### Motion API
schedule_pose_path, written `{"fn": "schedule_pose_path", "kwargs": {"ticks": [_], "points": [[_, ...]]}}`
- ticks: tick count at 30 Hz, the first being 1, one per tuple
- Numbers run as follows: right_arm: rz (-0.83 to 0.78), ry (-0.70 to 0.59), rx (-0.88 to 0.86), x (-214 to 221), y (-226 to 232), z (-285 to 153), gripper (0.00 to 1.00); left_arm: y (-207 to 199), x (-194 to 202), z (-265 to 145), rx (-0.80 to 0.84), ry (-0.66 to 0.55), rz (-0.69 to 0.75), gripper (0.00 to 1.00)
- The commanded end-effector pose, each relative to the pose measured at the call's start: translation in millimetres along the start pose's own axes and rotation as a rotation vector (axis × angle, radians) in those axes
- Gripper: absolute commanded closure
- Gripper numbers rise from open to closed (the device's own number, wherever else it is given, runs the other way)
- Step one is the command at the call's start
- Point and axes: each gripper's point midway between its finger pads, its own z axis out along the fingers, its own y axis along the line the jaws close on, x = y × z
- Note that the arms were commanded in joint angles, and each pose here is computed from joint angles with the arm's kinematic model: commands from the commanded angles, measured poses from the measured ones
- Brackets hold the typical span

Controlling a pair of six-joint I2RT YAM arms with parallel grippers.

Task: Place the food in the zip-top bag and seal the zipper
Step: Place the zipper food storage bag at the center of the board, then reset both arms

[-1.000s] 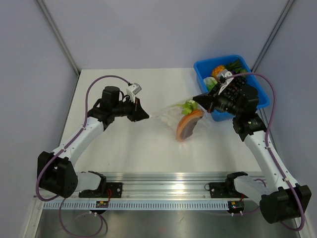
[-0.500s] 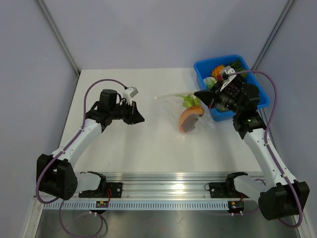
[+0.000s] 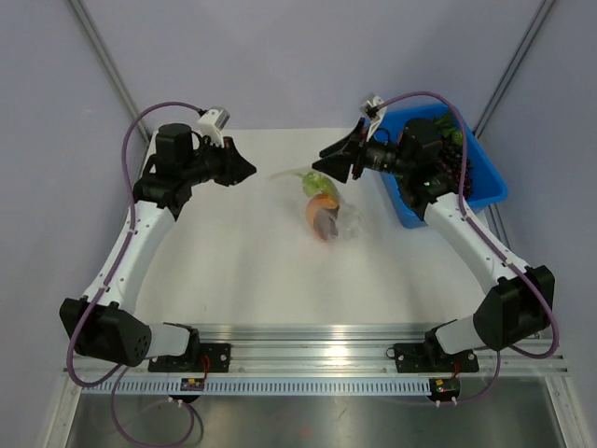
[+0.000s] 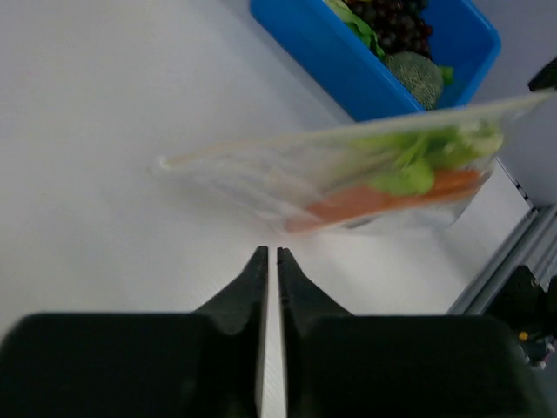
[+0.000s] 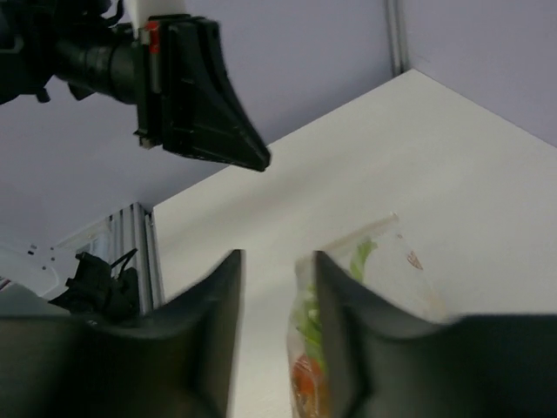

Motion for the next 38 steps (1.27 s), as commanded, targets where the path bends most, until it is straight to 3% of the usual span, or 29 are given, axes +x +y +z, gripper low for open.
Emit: {"fn": "schedule_pose_path", "kwargs": {"ticks": [1, 2, 3, 5, 8, 9, 11, 12, 15, 19, 23, 38], "points": [[-0.118, -0.018, -0.177, -27.3, 54.3, 25.2, 0.38, 16.8, -41.8, -31.7, -0.144, -0.128, -0.064, 0.81], [-0.137, 0.04, -0.231, -7.7, 76.5, 36.4, 0.28, 11.8, -50.5, -43.8, -0.152, -0.165, -0.06, 0.69], [-0.156, 0.052, -0.216, -3.9, 78.8, 41.1, 0.2, 9.2, -57.4, -51.7, -0.16, -0.192, -0.052, 0.46], [-0.17, 0.081, -0.175, 6.6, 78.1, 43.8, 0.14, 9.8, -66.6, -66.6, -0.203, -0.241, -0.048, 0.27], [-0.175, 0.088, 0.096, 7.6, 37.6, 32.7, 0.01, -2.9, -76.0, -86.1, -0.207, -0.297, -0.024, 0.11], [-0.18, 0.078, 0.277, 3.7, 8.2, 24.6, 0.01, -6.0, -77.1, -89.7, -0.204, -0.304, -0.018, 0.1], [-0.158, 0.099, 0.48, 6.0, -19.7, 4.4, 0.01, -9.6, -73.4, -96.5, -0.21, -0.301, -0.015, 0.07], [-0.156, 0.081, 0.678, 0.0, -48.0, -16.7, 0.0, -9.6, -70.9, -98.3, -0.216, -0.297, -0.015, 0.01], [-0.101, 0.092, 0.964, 6.9, -80.8, -62.6, 0.01, -3.8, -53.3, -99.0, -0.245, -0.258, -0.036, 0.01], [-0.007, 0.239, 1.144, 44.3, -95.9, -100.8, 0.0, 3.8, -27.6, -96.5, -0.266, -0.211, -0.066, 0.01], [0.063, 0.263, 1.313, 67.3, -104.5, -129.3, 0.01, 15.3, 5.8, -90.0, -0.29, -0.146, -0.1, 0.01], [0.113, 0.192, 1.302, 79.6, -93.0, -143.0, 0.0, 31.9, 39.4, -84.5, -0.341, -0.105, -0.145, 0.01]]}}
